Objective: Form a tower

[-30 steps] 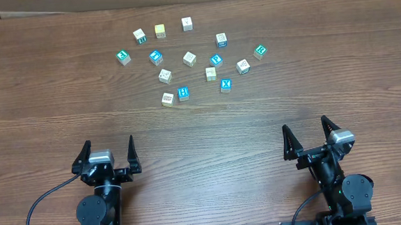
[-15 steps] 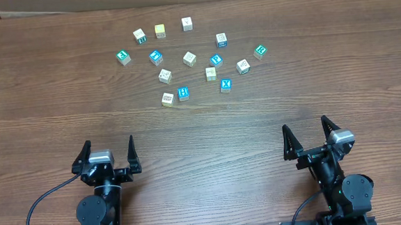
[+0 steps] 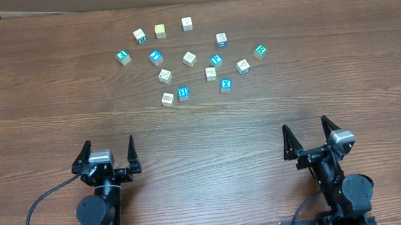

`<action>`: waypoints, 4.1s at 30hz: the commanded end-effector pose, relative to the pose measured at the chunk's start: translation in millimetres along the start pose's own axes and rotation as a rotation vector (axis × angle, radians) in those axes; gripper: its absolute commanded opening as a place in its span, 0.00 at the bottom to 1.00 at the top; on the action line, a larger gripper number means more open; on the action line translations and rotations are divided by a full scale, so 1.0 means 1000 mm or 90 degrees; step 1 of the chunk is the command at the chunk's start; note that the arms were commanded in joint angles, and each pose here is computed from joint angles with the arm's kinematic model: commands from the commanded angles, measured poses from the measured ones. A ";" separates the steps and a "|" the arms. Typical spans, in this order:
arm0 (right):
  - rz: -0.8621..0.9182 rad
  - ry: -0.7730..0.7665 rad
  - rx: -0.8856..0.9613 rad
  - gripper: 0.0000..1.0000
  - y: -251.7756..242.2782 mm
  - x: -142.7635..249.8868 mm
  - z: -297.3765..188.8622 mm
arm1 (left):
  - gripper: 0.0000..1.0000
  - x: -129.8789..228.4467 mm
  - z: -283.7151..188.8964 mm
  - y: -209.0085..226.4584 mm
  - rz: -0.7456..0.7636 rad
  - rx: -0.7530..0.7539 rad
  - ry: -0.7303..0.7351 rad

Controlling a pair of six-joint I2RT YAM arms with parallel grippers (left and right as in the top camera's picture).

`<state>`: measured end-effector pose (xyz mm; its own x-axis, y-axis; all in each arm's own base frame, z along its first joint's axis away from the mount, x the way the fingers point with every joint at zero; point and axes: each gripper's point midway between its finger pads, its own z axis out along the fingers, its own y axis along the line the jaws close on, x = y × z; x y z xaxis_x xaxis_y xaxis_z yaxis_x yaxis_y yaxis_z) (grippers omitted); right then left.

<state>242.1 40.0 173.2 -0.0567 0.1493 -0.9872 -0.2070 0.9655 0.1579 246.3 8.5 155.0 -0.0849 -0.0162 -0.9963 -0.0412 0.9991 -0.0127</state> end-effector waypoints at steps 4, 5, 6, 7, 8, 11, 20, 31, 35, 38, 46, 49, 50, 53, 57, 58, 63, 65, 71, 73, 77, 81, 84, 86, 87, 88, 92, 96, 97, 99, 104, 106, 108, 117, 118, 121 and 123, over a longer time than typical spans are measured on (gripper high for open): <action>-0.003 -0.006 0.005 1.00 -0.002 -0.001 0.000 | 0.99 -0.001 0.000 0.000 0.016 0.004 -0.006; -0.003 -0.006 0.005 1.00 -0.002 -0.001 0.000 | 0.99 -0.001 0.000 0.000 0.016 0.004 -0.005; -0.003 -0.006 0.005 1.00 -0.002 -0.001 0.000 | 1.00 -0.001 0.000 0.000 0.016 0.004 -0.005; -0.003 -0.006 0.005 1.00 -0.002 -0.001 0.000 | 1.00 -0.001 0.000 0.000 0.016 0.004 -0.005; -0.003 -0.006 0.005 1.00 -0.002 -0.001 0.000 | 0.99 -0.001 0.000 0.000 0.016 0.004 -0.005; -0.003 -0.006 0.005 1.00 -0.002 -0.001 0.000 | 1.00 -0.001 0.000 0.000 0.016 0.004 -0.005; -0.003 -0.006 0.005 1.00 -0.002 -0.001 0.000 | 1.00 -0.001 0.000 0.000 0.017 0.003 -0.005; -0.003 -0.006 0.005 1.00 -0.002 -0.001 0.000 | 1.00 -0.001 0.000 -0.001 0.017 0.007 -0.005; -0.003 -0.006 0.005 1.00 -0.002 -0.001 0.000 | 1.00 -0.001 0.000 -0.001 0.016 0.006 -0.006; -0.003 -0.006 0.005 1.00 -0.002 -0.001 0.000 | 1.00 -0.001 0.000 -0.001 0.016 0.005 -0.006; -0.003 -0.006 0.005 1.00 -0.002 -0.001 0.000 | 1.00 -0.006 -0.001 -0.001 0.016 0.006 -0.013; -0.003 -0.006 0.005 1.00 -0.002 -0.001 0.000 | 1.00 -0.010 -0.002 -0.002 0.016 0.008 -0.017; -0.003 -0.006 0.005 1.00 -0.002 -0.001 0.000 | 0.99 -0.013 -0.003 -0.003 0.016 0.012 -0.019; -0.003 -0.006 0.005 1.00 -0.002 -0.001 0.000 | 0.99 -0.016 -0.003 -0.003 0.016 0.012 -0.024; -0.003 -0.006 0.005 1.00 -0.002 -0.001 0.000 | 1.00 -0.010 -0.003 -0.003 0.016 0.012 -0.010; -0.003 -0.006 0.005 1.00 -0.002 -0.001 0.000 | 1.00 -0.010 -0.003 -0.003 0.016 0.012 -0.008; -0.003 -0.006 0.005 1.00 -0.002 -0.001 0.000 | 1.00 -0.009 -0.003 0.001 0.023 -0.001 -0.007; -0.003 -0.006 0.005 1.00 -0.002 -0.001 0.000 | 0.99 -0.009 -0.003 0.007 0.023 -0.023 -0.006; -0.003 -0.006 0.005 1.00 -0.002 -0.001 0.000 | 1.00 -0.003 -0.004 0.017 0.023 -0.061 0.009; -0.004 -0.006 0.007 1.00 -0.003 -0.001 0.000 | 0.99 -0.001 -0.004 0.015 0.023 -0.053 0.013; -0.004 -0.006 0.007 1.00 -0.003 -0.001 0.000 | 1.00 -0.001 -0.003 0.013 0.024 -0.044 0.014; -0.003 -0.007 0.003 1.00 -0.001 -0.001 0.000 | 1.00 -0.001 -0.003 0.013 0.024 -0.044 0.014; 0.012 -0.010 -0.033 1.00 0.008 -0.003 0.000 | 1.00 -0.001 -0.003 0.013 0.024 -0.044 0.014; 0.011 -0.005 -0.065 1.00 0.017 -0.002 -0.001 | 1.00 -0.001 -0.003 0.013 0.024 -0.044 0.014; 0.012 -0.002 -0.075 1.00 0.020 -0.002 -0.002 | 1.00 -0.001 -0.003 0.013 0.023 -0.044 0.014; 0.012 0.001 -0.078 1.00 0.021 -0.004 -0.003 | 1.00 -0.001 -0.003 0.013 0.024 -0.044 0.014; 0.026 -0.001 -0.063 1.00 0.026 -0.042 -0.016 | 0.99 -0.001 -0.003 0.013 0.024 -0.044 0.014; 0.047 0.016 -0.026 1.00 0.025 -0.079 -0.029 | 0.99 -0.001 -0.003 0.013 0.024 -0.044 0.014; 0.049 0.024 -0.016 1.00 0.024 -0.090 -0.031 | 1.00 -0.001 -0.003 0.013 0.024 -0.044 0.014; 0.054 0.044 -0.001 1.00 0.025 -0.109 -0.033 | 1.00 -0.001 -0.003 0.013 0.024 -0.044 0.014; 0.068 0.115 0.011 1.00 0.030 -0.153 -0.022 | 1.00 -0.001 -0.003 0.013 0.024 -0.044 0.014; 0.076 0.154 0.006 1.00 0.034 -0.166 -0.015 | 1.00 -0.001 -0.003 0.013 0.024 -0.044 0.014; 0.087 0.199 -0.001 1.00 0.038 -0.173 -0.008 | 0.99 -0.001 -0.003 0.013 0.024 -0.044 0.014; 0.171 0.405 -0.109 1.00 0.070 -0.159 0.023 | 1.00 -0.001 -0.003 0.013 0.024 -0.044 0.014; 0.183 0.435 -0.108 1.00 0.069 -0.149 0.023 | 0.99 -0.001 -0.003 0.013 0.024 -0.044 0.014; 0.199 0.475 -0.105 1.00 0.067 -0.135 0.031 | 1.00 -0.001 -0.003 0.013 0.024 -0.044 0.014; 0.227 0.499 -0.091 0.97 0.065 -0.126 0.038 | 1.00 -0.001 -0.003 0.013 0.024 -0.044 0.014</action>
<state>267.8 84.5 303.5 -0.7675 0.1733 -0.6173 -0.1666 0.8758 0.4530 244.0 16.5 154.1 -0.1086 0.0016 -0.9941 -0.0857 0.9963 0.0109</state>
